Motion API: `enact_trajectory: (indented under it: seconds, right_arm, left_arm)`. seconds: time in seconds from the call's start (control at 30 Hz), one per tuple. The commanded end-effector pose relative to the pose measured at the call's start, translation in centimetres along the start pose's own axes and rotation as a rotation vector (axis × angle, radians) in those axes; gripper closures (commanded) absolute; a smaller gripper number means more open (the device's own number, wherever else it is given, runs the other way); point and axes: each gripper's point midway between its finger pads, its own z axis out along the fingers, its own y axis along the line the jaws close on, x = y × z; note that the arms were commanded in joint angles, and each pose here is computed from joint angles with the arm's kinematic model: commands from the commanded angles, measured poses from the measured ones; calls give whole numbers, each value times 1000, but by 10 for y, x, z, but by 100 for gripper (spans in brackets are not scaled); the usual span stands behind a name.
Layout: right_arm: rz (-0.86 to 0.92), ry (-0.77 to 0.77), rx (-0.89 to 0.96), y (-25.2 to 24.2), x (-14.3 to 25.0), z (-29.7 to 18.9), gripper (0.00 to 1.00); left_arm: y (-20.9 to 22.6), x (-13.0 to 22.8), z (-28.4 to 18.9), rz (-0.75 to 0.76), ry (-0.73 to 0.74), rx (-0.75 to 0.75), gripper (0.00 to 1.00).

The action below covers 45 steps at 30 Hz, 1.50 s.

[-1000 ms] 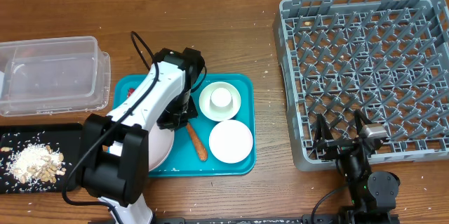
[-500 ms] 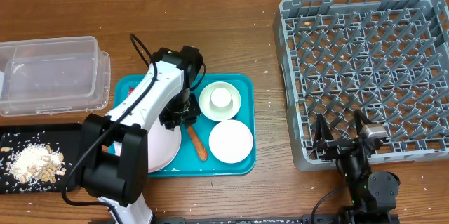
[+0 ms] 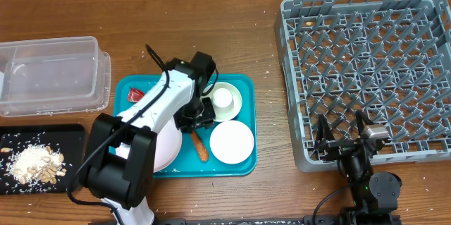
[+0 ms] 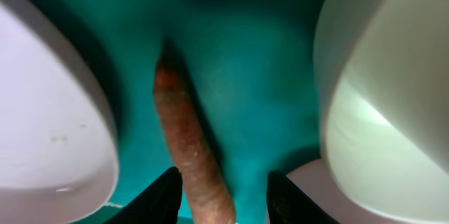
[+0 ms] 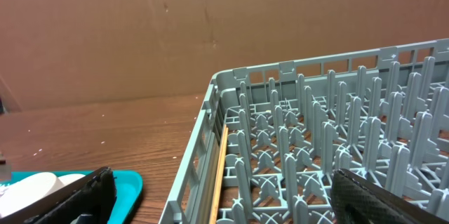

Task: Sort waste into correct bins and load items into the dishwasher
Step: 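Grasp the orange carrot with the left gripper, then carry the carrot left and drop it on the black tray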

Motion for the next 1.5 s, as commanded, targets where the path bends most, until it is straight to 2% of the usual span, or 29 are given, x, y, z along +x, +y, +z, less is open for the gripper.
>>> enact_trajectory:
  seconds: [0.0, 0.23, 0.43, 0.7, 0.8, 0.93, 1.27, 1.4, 1.47]
  right_arm:
    - [-4, -6, 12, -3, 1, 0, 0]
    - [-4, -6, 12, -3, 1, 0, 0]
    - [-4, -6, 12, -3, 1, 0, 0]
    - [-4, -6, 12, -3, 1, 0, 0]
    - [-4, -6, 12, -3, 1, 0, 0]
    - [-4, -6, 12, -3, 1, 0, 0]
    - [-4, -6, 12, -3, 1, 0, 0]
    - [-4, -6, 12, -3, 1, 0, 0]
    - [-4, -6, 12, -3, 1, 0, 0]
  left_arm:
    - [-3, 16, 19, -35, 71, 34, 60]
    - [6, 18, 27, -41, 64, -8, 67]
    - [2, 13, 13, -40, 51, -10, 75]
    - [12, 19, -4, -49, 73, -76, 71]
    - [16, 24, -3, -70, 89, -91, 65]
    - [23, 30, 11, -97, 103, -107, 62]
    - [22, 31, 47, -75, 63, -75, 63]
    - [22, 33, 51, -71, 61, -75, 73]
    - [21, 33, 50, -69, 60, -74, 85]
